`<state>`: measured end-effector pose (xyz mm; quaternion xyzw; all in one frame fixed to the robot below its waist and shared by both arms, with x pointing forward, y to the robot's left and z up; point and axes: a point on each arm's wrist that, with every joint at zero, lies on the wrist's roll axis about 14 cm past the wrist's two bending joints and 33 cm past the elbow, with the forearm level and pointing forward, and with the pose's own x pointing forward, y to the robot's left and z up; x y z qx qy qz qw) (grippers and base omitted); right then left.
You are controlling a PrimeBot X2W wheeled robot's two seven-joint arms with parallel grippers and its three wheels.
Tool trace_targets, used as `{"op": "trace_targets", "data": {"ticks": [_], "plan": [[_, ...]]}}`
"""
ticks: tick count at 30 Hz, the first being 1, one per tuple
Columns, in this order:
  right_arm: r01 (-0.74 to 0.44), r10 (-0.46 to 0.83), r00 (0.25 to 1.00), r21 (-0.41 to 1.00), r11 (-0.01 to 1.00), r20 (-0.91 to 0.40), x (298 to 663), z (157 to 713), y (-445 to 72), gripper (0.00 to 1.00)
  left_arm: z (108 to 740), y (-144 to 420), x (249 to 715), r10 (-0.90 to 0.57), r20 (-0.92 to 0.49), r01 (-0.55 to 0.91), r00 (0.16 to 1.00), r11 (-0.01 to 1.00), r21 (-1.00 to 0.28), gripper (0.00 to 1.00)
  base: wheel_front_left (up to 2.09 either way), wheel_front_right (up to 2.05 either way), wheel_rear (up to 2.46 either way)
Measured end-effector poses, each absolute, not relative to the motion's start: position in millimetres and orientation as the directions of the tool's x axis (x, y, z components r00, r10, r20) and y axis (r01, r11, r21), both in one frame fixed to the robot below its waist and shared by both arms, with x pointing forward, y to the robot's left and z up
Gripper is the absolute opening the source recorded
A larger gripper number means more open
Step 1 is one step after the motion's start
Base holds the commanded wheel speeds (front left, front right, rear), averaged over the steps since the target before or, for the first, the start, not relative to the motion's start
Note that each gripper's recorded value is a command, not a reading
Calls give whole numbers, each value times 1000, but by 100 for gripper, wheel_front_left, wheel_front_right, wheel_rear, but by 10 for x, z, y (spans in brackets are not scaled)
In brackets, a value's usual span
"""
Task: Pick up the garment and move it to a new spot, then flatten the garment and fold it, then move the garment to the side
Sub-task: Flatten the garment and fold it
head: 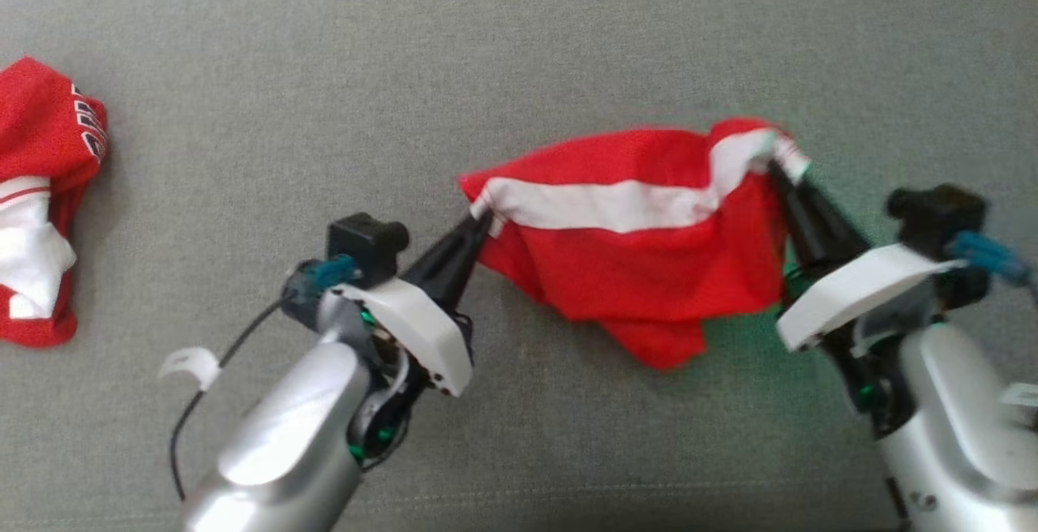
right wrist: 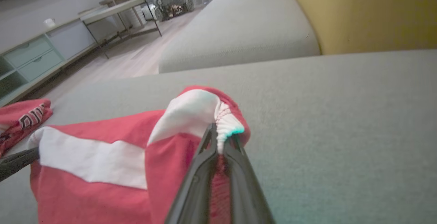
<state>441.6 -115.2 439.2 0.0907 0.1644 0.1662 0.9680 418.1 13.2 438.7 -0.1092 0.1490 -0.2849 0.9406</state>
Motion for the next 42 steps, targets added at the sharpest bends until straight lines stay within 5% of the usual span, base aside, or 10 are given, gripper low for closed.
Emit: {"op": "trace_targets", "data": {"ticks": [9, 26, 42], "plan": [[-267, 278, 959, 158, 951, -55, 4613, 5177, -1478, 0, 4863, 466, 4326, -522, -93, 503, 848, 847, -172, 0, 0, 0, 0], [-269, 256, 939, 26, 963, 229, 4376, 6460, -1641, 0, 6196, 870, 4153, -473, 170, 474, 864, 880, 39, 0, 0, 0, 0], [-277, 264, 933, 19, 961, 246, 4281, 6598, -1613, 0, 6319, 892, 3992, -458, 193, 460, 868, 887, 39, 0, 0, 0, 0]]}}
